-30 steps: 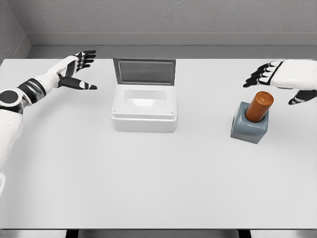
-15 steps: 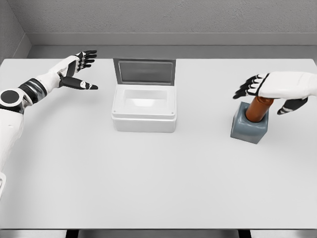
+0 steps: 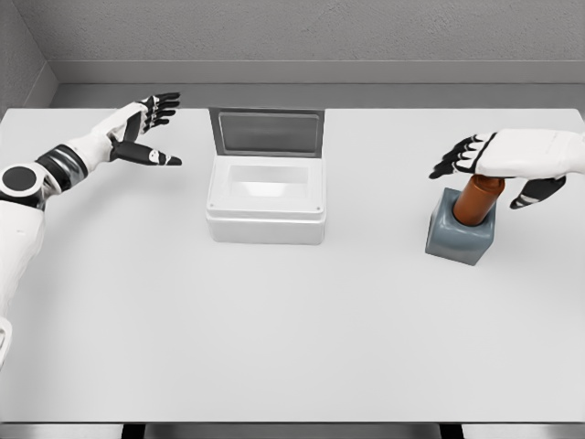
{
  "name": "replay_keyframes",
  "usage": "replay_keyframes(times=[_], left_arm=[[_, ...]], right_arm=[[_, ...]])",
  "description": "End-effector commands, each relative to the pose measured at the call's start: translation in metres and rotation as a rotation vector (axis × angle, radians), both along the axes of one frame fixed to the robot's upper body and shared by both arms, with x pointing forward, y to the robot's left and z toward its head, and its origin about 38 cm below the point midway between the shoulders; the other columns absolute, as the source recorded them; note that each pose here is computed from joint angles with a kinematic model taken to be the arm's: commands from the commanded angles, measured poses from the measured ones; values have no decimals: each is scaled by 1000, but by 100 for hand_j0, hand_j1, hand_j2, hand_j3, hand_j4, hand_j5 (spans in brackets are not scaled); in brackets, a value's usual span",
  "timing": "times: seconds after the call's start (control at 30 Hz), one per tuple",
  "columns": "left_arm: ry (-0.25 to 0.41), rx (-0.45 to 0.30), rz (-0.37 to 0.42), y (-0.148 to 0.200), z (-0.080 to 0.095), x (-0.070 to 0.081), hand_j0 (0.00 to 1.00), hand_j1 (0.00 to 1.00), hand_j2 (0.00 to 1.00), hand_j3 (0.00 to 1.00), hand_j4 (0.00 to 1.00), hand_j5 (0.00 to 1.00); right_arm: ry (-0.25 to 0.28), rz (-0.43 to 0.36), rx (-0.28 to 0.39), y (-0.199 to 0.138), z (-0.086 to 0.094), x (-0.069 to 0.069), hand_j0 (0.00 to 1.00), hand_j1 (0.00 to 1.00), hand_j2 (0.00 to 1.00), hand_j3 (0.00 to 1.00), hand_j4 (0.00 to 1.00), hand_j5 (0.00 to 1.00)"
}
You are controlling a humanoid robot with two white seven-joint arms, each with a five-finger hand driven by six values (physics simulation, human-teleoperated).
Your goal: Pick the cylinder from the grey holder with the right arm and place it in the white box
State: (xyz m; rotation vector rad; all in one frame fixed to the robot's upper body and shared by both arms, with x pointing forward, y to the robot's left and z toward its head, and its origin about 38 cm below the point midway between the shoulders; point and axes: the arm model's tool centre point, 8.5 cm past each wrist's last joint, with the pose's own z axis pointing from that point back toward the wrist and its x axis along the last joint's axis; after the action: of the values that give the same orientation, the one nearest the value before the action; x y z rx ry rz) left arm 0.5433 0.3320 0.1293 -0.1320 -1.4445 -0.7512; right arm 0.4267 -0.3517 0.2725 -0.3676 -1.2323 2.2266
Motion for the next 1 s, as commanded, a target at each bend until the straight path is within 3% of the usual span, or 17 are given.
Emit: replay_keyframes(times=[0.0,0.07,0.17,0.23,0.4,0.47,0.83,0.97], left_arm=[[-5,-10,3,0,2,0,100,100,100,100,100,100],[-5,-9,4,1,2,0,100,100,100,100,100,100],[-1,-3,11,5,2,0,100,100,100,100,100,100],[-1,-2,12,6,2,0,100,100,100,100,100,100],[-1,-5,6,2,1,0,100,100,100,100,100,100],[-3,-5,5,2,1,0,100,100,100,100,100,100],[-2,-4,3,2,1,0,100,100,100,100,100,100],[-3,-6,3,1,1,0,100,100,100,100,100,100]], right_arm=[[1,-8,-2,-2,0,0,99,99,99,99,99,99],[8,-8,-5,-2,-3,0,90,90,90,90,90,90],[8,-4,-5,-2,-3,-1,86,86,86,86,86,86],[11,-4,-8,-2,-3,-1,71,71,71,71,71,71],[16,-9,-15,-4,-4,-1,49,49,49,49,49,49],[15,-9,-15,-4,-3,-1,45,45,45,45,45,45],[12,-9,-14,-4,-2,-1,44,44,44,44,44,44],[-8,-13,-4,-4,7,1,40,40,40,40,40,40]])
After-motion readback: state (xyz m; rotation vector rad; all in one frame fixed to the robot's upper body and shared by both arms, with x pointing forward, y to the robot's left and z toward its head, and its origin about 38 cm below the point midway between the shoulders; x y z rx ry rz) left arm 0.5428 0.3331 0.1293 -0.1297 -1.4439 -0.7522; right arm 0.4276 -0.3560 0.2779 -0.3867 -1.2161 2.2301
